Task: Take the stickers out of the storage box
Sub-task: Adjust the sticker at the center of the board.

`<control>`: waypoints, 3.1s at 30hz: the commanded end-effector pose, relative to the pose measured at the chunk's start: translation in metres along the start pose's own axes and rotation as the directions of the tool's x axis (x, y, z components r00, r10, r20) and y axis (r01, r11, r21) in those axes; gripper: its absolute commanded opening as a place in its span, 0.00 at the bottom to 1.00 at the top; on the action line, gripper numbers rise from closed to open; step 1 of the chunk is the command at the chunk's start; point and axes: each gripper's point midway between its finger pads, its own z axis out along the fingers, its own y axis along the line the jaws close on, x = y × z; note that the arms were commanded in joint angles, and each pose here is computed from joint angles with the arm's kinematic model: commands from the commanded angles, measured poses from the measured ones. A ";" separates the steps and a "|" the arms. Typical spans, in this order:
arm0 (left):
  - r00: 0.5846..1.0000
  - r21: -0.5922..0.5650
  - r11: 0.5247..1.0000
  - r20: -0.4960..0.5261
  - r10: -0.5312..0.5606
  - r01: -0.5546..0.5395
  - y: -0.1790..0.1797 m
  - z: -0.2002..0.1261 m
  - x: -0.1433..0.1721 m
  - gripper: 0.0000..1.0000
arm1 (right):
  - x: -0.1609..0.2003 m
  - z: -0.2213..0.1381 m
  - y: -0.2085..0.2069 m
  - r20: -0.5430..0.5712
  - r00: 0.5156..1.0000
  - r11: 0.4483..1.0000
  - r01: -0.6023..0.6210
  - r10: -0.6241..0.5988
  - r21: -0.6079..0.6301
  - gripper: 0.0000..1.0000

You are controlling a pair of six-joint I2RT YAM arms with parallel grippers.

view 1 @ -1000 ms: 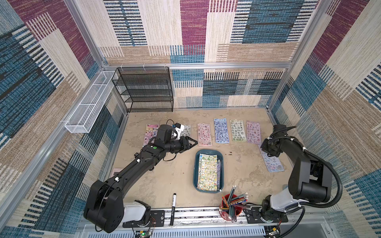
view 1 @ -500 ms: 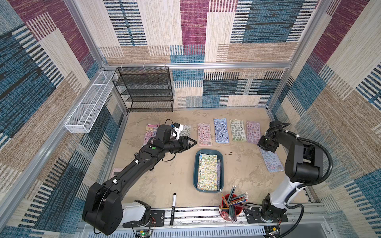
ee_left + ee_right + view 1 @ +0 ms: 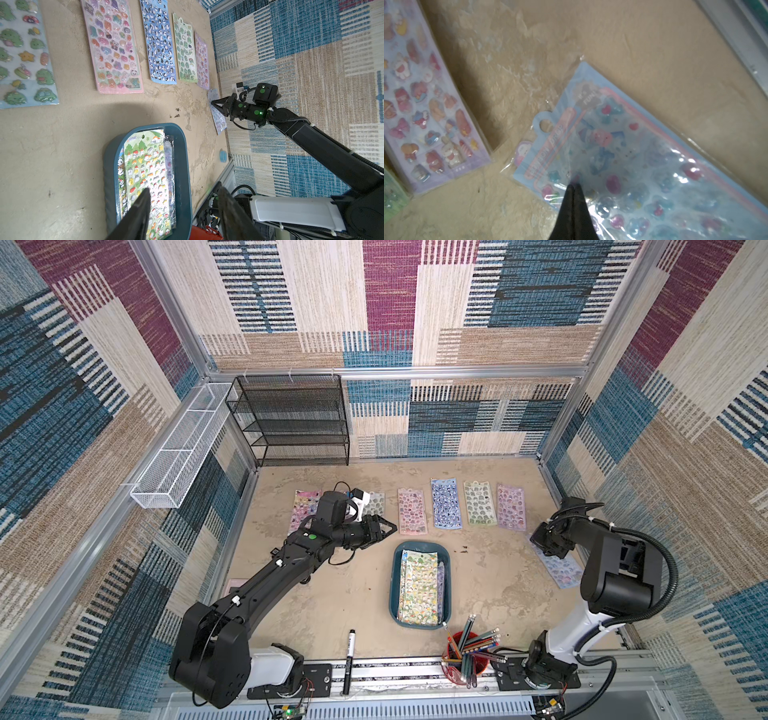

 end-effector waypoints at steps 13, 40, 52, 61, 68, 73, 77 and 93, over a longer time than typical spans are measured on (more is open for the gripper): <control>1.000 -0.017 1.000 0.008 0.013 -0.013 -0.004 -0.007 -0.002 0.54 | -0.017 0.014 0.006 -0.021 0.995 0.995 -0.096 0.095 -0.033 0.00; 0.999 -0.091 0.995 0.041 0.031 -0.027 -0.006 -0.016 -0.014 0.53 | -0.071 0.002 0.128 0.104 0.981 0.967 0.180 -0.164 -0.180 0.00; 0.999 -0.131 0.991 0.051 0.016 -0.009 0.000 -0.019 -0.014 0.53 | -0.067 0.058 0.128 0.008 0.966 0.962 0.259 -0.259 -0.090 0.00; 0.999 -0.145 0.989 0.051 0.007 0.000 0.003 -0.019 -0.014 0.53 | -0.083 0.076 0.122 0.013 0.940 0.939 0.342 -0.342 -0.015 0.00; 0.998 -0.142 0.990 0.058 0.014 -0.005 0.000 -0.019 -0.017 0.53 | -0.100 0.045 0.137 0.090 0.936 0.937 0.346 -0.341 -0.048 0.00; 0.997 -0.156 0.987 0.065 0.049 -0.038 -0.007 -0.026 -0.022 0.54 | -0.085 0.027 0.142 0.104 0.941 0.937 0.332 -0.322 -0.107 0.00; 0.996 -0.170 0.984 0.065 0.062 -0.050 -0.008 -0.032 -0.019 0.55 | -0.092 -0.022 0.154 0.244 0.928 0.928 0.327 -0.280 -0.180 0.00; 1.000 -0.268 0.963 0.003 0.023 -0.021 0.030 -0.048 0.043 0.61 | 0.053 -0.133 0.156 0.470 0.806 0.839 0.499 -0.359 -0.215 0.22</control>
